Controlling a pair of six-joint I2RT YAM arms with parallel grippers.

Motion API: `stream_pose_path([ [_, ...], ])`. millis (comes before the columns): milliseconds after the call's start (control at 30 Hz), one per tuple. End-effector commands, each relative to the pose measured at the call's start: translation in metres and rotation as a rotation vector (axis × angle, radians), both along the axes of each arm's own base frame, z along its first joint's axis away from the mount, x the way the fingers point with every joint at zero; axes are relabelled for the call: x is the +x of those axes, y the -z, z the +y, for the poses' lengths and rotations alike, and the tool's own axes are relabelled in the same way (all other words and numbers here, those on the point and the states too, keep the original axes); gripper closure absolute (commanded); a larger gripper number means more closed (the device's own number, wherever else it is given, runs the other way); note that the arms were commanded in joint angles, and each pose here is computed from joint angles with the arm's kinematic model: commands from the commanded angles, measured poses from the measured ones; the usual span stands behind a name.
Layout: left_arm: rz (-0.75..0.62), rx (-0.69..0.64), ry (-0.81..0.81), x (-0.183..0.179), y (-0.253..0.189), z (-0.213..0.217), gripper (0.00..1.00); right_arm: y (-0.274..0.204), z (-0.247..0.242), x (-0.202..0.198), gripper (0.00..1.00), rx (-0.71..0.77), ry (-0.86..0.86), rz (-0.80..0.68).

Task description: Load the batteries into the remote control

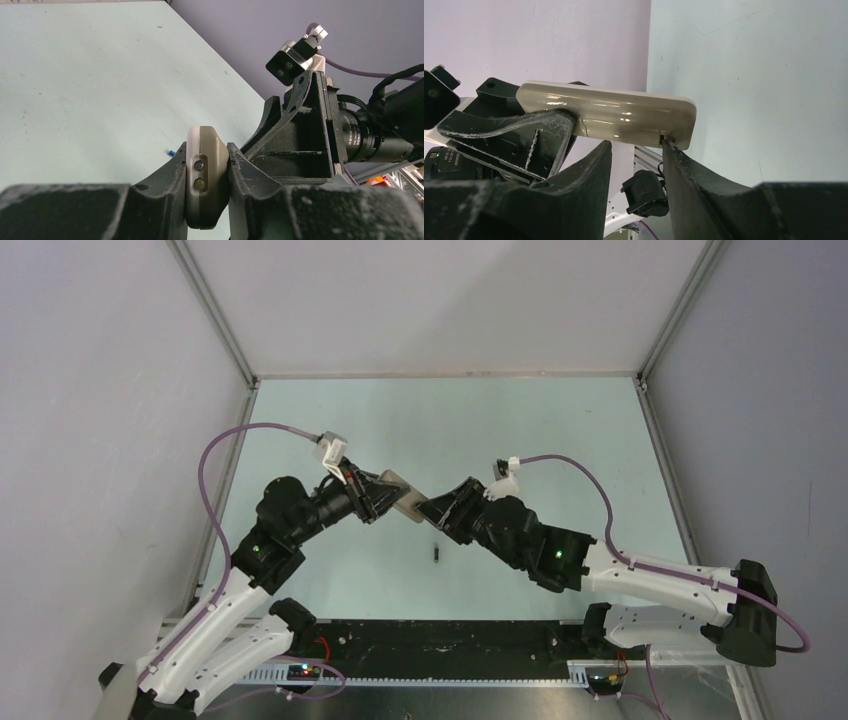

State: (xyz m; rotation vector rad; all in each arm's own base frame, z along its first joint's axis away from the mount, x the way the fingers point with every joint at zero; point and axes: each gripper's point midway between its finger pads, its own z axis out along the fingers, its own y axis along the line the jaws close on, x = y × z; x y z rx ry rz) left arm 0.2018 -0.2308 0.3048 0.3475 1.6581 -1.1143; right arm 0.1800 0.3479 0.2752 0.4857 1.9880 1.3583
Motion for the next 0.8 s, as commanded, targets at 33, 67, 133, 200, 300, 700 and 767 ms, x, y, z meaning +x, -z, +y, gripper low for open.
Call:
stream_pose_path([
  [33,-0.096,-0.052,-0.001,-0.003,-0.032,0.002,1.00,-0.030,0.001,0.005,0.53,0.078,0.043,-0.027],
  [67,-0.096,-0.054,-0.001,-0.003,-0.033,0.002,1.00,-0.029,0.001,0.005,0.53,0.076,0.046,-0.023],
  [133,-0.097,-0.056,0.002,-0.004,-0.033,0.002,1.00,-0.027,0.001,0.006,0.52,0.075,0.051,-0.014],
  [200,-0.098,-0.059,0.009,-0.005,-0.035,0.001,1.00,-0.016,0.001,0.006,0.52,0.044,0.057,0.009],
  [300,-0.100,-0.061,0.027,-0.007,-0.036,-0.001,1.00,-0.013,0.003,0.009,0.51,0.039,0.063,0.007],
  [700,-0.097,-0.063,0.052,-0.013,-0.032,-0.002,1.00,-0.024,0.002,0.018,0.68,0.069,0.081,-0.025],
  [767,-0.097,-0.063,0.054,-0.013,-0.032,-0.002,1.00,-0.023,0.002,0.018,0.67,0.067,0.081,-0.022],
])
